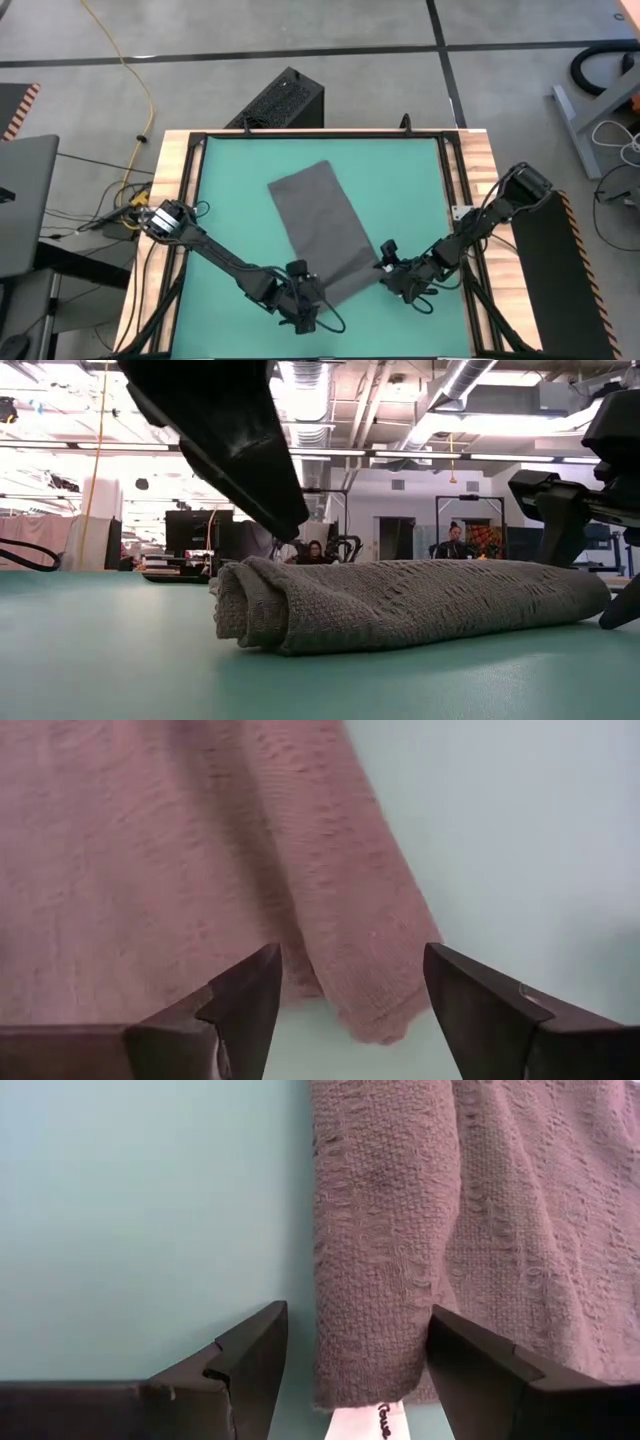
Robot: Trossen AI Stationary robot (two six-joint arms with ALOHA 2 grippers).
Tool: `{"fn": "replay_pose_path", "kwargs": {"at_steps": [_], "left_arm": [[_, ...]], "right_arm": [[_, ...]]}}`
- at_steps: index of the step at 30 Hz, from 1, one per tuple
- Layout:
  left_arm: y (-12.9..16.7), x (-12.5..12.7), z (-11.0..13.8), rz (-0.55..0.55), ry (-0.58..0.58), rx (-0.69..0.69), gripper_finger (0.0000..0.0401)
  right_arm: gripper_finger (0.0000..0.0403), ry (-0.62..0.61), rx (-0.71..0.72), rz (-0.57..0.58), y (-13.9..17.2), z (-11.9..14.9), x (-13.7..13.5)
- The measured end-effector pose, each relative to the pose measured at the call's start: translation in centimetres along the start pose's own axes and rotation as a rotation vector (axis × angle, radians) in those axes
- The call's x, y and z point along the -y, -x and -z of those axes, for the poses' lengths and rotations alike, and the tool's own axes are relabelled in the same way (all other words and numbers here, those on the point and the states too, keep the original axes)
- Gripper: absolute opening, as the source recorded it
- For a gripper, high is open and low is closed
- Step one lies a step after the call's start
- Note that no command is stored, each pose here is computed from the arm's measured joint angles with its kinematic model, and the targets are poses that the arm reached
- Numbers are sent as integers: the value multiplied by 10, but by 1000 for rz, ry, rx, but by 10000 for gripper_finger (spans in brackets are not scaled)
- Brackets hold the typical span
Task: Roll towel
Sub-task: Roll the black towel
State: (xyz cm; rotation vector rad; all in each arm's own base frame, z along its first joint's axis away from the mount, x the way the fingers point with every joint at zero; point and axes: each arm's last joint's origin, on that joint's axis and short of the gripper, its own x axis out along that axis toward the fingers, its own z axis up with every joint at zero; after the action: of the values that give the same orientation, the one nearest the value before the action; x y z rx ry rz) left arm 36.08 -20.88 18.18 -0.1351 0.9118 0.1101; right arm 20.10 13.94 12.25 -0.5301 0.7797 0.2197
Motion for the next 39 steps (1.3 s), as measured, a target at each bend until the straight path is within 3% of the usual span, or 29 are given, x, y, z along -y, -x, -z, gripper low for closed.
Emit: {"fn": "replay_pose_path", "kwargs": {"at_steps": [9,14,18,24,28,35,39], "left_arm": [[2,20,21,-106,153,85,233],[-7,28,25,-108,234,153,233],[-24,28,32,-114,261,131,233],[-24,24,28,-125,302,141,229],[-26,21,24,-83,327,117,184],[-36,23,24,-30,314,93,27],[-34,22,20,-40,259,135,14]], "right_arm": [[255,-5,3,3,-1,0,1],[255,-6,4,3,-1,0,1],[255,-9,6,3,-1,0,1],[255,-9,8,3,0,-1,1],[255,-9,8,3,-1,-1,1],[255,-37,27,0,0,-3,-1],[255,-23,41,-21,5,-4,-5]]}}
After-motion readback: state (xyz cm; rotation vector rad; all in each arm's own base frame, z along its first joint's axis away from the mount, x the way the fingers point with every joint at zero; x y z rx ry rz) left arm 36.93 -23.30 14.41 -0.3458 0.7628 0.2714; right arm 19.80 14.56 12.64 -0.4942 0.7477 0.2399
